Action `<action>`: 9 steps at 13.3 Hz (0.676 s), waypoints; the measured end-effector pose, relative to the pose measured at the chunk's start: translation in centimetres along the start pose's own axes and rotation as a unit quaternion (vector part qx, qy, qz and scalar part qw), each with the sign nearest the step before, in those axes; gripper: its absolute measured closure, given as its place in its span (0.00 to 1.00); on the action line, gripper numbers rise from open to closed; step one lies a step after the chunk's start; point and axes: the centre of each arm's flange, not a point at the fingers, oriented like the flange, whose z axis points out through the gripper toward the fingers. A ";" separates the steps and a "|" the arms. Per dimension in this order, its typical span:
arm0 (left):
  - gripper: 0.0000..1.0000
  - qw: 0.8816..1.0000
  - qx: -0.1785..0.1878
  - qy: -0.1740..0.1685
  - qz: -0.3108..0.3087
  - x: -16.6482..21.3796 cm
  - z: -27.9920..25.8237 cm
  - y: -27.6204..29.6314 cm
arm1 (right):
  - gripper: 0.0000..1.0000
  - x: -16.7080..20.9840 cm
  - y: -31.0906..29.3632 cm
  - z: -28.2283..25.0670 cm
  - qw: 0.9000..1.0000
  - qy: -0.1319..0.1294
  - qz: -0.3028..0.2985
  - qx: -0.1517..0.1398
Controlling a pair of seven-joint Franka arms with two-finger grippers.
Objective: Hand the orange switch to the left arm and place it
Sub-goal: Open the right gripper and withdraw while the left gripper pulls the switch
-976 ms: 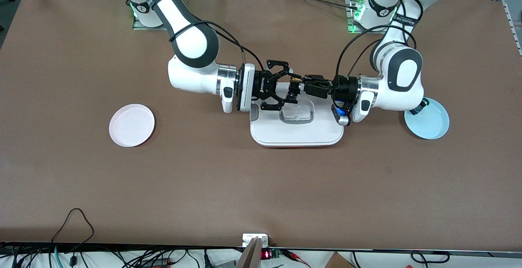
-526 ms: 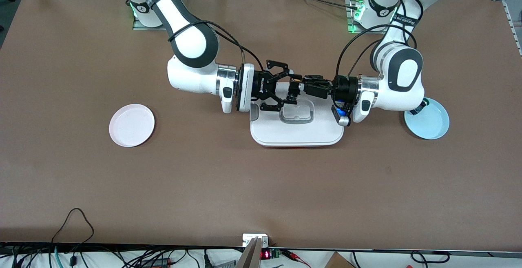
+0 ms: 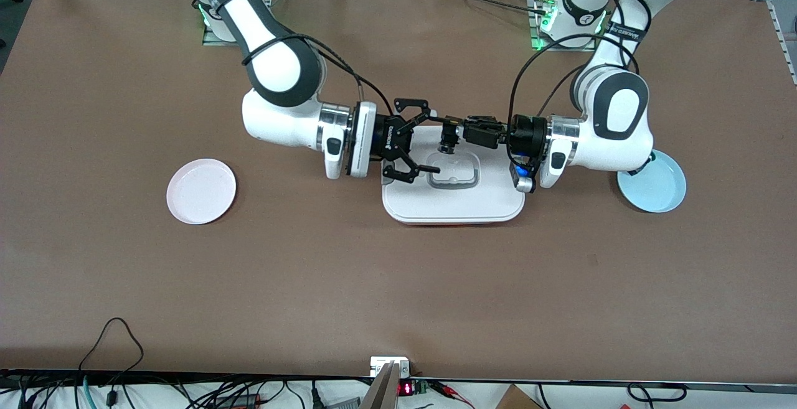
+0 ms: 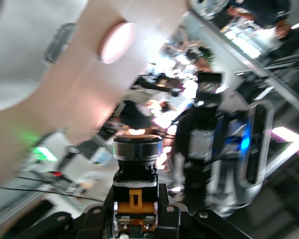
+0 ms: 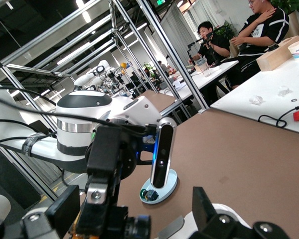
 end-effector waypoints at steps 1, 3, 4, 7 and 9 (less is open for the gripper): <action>0.67 0.999 0.039 0.004 0.020 -0.2 -0.4 0.6 | 0.00 0.7 1.1 -1.6 1.000 0.008 0.001 0.013; 0.67 0.990 0.129 0.017 0.060 -0.4 -1.6 1.6 | 0.00 2.0 3.9 -5.8 0.999 0.013 0.000 0.042; 0.67 0.980 0.178 0.023 0.082 -0.6 -2.4 2.3 | 0.00 2.5 5.2 -8.3 0.998 0.006 0.003 0.056; 0.67 0.941 0.306 0.020 0.143 -1.8 -5.0 4.4 | 0.00 3.2 8.7 -16.9 0.995 -0.044 0.024 0.083; 0.67 0.904 0.380 0.014 0.196 -1.8 -6.8 4.5 | 0.00 3.3 10.2 -22.2 0.993 -0.069 0.044 0.087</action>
